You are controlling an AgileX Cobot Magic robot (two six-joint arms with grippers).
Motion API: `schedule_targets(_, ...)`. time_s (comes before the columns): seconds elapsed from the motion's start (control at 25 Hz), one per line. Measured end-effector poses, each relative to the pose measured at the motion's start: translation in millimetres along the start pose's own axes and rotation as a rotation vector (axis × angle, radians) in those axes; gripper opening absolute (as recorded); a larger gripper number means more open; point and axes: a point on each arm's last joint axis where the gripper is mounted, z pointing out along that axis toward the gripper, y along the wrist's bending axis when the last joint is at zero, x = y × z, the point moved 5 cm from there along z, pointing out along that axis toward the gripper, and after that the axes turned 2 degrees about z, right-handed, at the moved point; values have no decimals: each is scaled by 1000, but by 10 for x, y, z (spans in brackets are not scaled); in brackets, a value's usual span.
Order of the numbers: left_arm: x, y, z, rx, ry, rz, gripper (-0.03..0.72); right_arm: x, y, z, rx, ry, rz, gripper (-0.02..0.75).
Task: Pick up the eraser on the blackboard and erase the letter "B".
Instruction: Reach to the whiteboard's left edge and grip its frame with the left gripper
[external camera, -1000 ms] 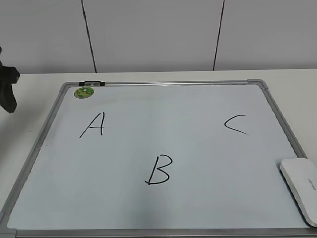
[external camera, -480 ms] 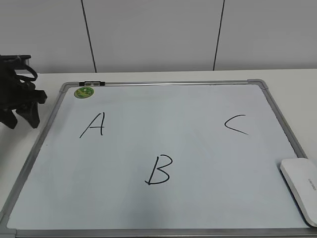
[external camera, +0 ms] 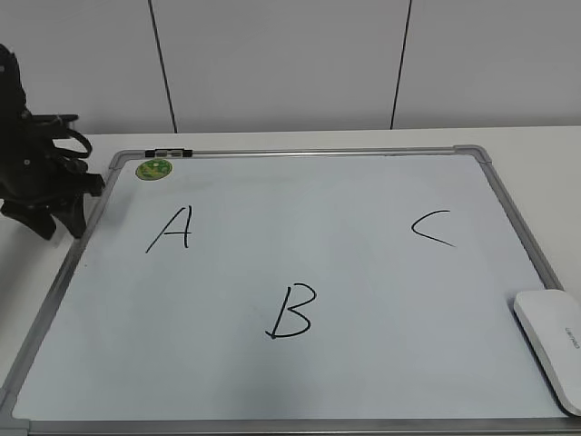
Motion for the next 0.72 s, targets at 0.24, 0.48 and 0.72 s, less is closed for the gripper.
schedule_targets(0.24,39,6,132,-2,40,-1,326,0,0,0,0,0,0,545)
schedule_targets(0.48,33,3,139,0,36,-2,259,0,0,0,0,0,0,545)
schedule_targets(0.72,29,-14,172,12,46,-12,211,0,0,0,0,0,0,545)
